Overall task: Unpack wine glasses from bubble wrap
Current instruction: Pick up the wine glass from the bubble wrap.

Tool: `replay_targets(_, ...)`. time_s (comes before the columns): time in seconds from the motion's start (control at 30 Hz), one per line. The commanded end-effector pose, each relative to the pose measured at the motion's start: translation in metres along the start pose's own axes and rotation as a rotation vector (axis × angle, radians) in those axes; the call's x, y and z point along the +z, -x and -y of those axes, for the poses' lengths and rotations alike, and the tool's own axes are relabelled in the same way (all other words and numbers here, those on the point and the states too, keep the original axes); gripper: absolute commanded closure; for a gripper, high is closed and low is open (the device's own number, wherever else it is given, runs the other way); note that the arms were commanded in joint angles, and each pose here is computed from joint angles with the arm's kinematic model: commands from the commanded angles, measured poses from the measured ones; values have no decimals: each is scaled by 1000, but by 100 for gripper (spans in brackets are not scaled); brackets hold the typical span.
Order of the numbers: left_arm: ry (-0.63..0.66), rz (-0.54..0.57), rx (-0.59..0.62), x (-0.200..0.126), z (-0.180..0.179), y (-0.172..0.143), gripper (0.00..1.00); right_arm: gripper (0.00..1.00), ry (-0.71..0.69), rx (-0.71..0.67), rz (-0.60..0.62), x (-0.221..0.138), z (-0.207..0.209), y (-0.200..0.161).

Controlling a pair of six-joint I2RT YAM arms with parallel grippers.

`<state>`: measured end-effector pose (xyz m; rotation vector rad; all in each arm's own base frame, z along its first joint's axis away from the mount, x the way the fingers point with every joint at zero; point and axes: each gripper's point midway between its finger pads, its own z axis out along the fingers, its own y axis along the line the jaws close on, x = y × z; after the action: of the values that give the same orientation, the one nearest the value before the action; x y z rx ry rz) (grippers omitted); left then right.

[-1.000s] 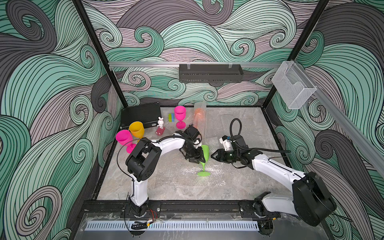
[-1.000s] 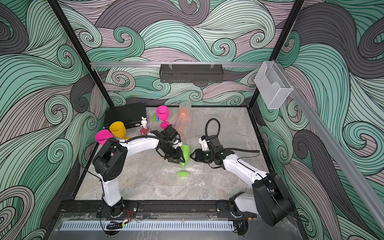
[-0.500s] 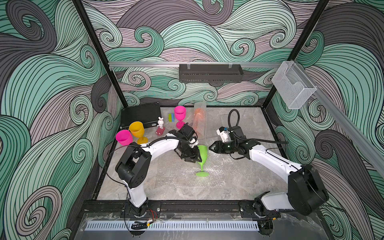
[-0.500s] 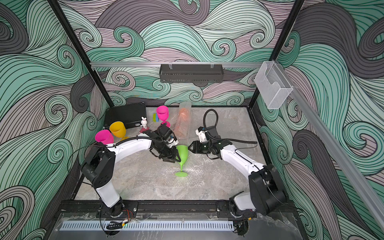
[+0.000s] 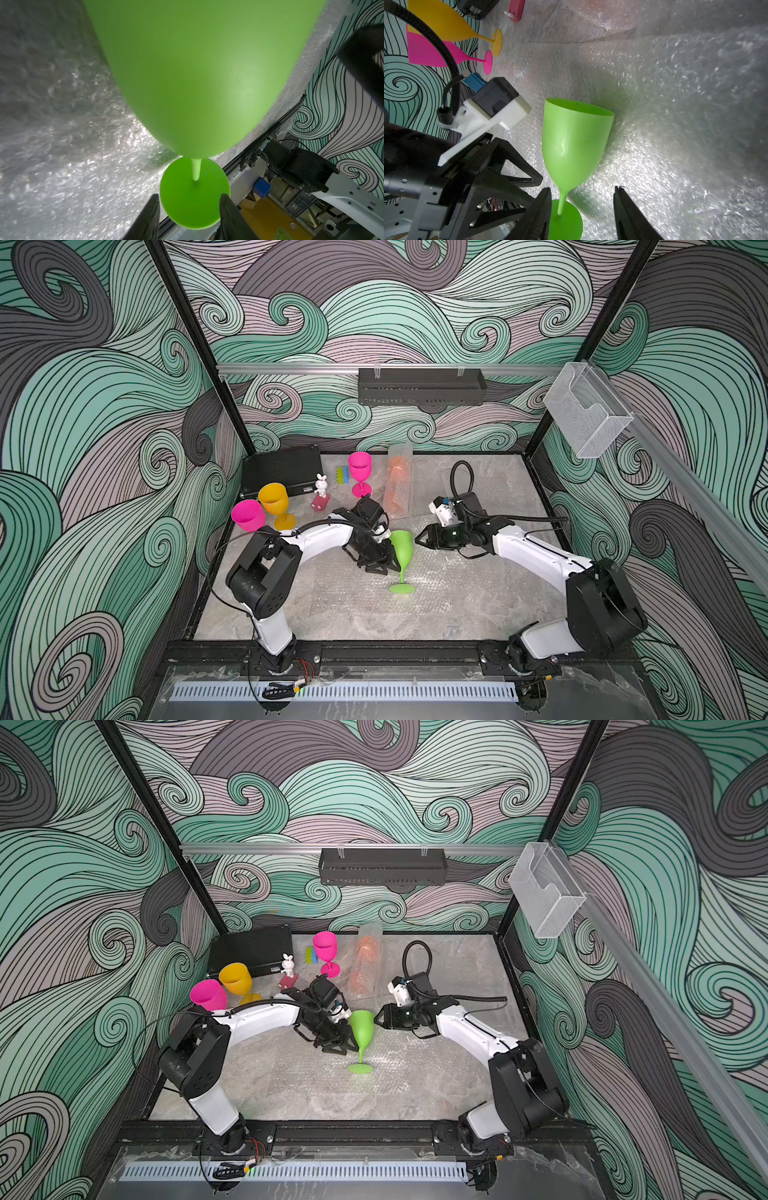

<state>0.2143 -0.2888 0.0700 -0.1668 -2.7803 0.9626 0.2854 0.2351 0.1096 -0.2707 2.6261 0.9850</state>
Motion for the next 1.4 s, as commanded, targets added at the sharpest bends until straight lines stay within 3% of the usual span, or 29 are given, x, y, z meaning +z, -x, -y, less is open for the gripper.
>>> replay_targets(0.0, 6, -6, -43, 13, -5, 3, 54, 48, 24, -24, -9, -1, -5, -3)
replay_targets(0.47, 22, 34, -101, 44, 0, 13, 56, 49, 47, -46, -28, -6, -5, -20)
replay_targets(1.1, -140, 21, -62, 51, 41, 17, 53, 51, 82, 58, -5, 10, 6, -47)
replay_targets(1.37, -49, -19, -38, 62, 36, 7, 50, 51, 84, 53, 14, 9, 2, -45)
